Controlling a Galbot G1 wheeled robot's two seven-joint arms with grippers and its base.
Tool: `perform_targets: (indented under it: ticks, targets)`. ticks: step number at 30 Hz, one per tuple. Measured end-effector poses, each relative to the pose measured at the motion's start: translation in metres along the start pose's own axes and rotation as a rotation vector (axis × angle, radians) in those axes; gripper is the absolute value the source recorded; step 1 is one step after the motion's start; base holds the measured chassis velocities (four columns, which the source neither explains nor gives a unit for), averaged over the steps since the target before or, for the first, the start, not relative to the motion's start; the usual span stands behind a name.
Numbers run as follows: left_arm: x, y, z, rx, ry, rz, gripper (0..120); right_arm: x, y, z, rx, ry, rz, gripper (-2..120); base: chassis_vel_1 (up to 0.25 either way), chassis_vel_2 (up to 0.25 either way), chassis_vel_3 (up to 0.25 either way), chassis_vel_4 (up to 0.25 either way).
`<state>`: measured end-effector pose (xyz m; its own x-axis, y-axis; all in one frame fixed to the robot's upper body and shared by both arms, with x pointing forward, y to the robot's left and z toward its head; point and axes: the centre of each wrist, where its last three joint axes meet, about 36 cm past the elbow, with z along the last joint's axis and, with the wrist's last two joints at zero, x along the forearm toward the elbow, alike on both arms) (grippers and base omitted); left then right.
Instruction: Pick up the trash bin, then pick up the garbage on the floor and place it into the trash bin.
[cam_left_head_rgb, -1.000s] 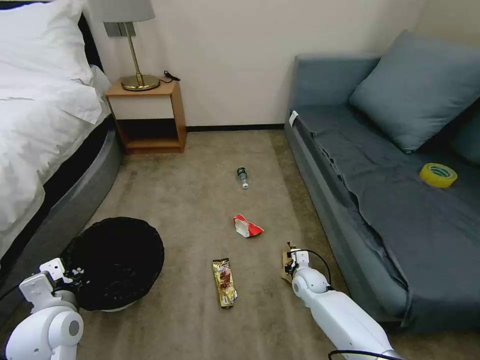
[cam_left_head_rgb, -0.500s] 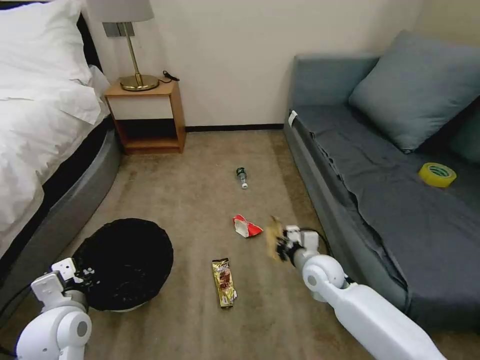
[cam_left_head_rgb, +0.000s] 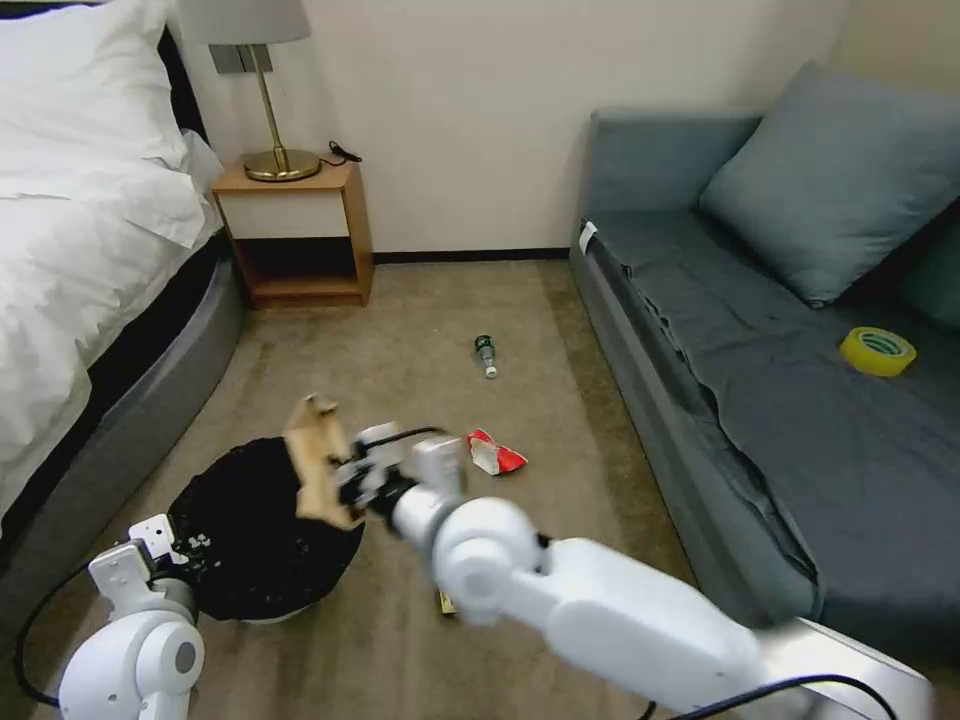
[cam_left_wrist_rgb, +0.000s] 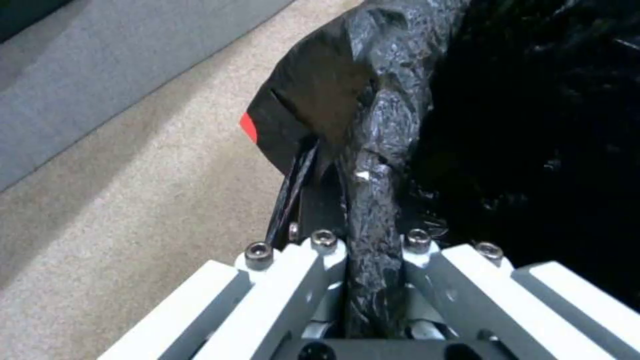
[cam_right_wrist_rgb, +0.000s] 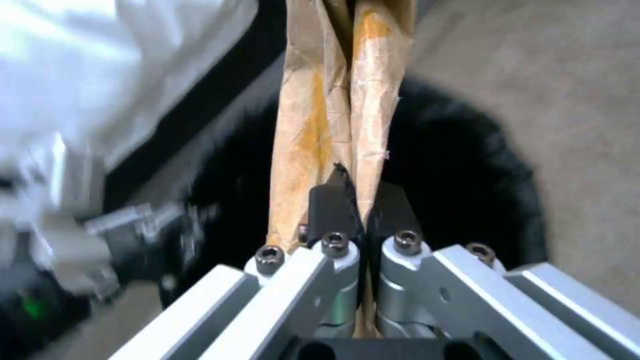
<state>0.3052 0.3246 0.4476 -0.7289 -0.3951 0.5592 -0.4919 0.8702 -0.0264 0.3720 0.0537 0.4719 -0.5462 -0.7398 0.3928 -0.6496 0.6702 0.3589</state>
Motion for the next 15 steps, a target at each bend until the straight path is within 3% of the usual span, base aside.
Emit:
perform_targets:
  ticks: [10, 15]
  targets:
    - [0.001, -0.004, 0.003, 0.0, 0.002, 0.0, 3, -0.062, 0.005, 0.045, 0.13, 0.023, 0.129, 0, 0.0, 0.0, 0.0, 0.0]
    - [0.001, -0.004, 0.004, 0.0, 0.003, 0.0, 3, -0.069, -0.002, 0.053, 0.168, 0.011, 0.161, 0, 0.0, 0.0, 0.0, 0.0]
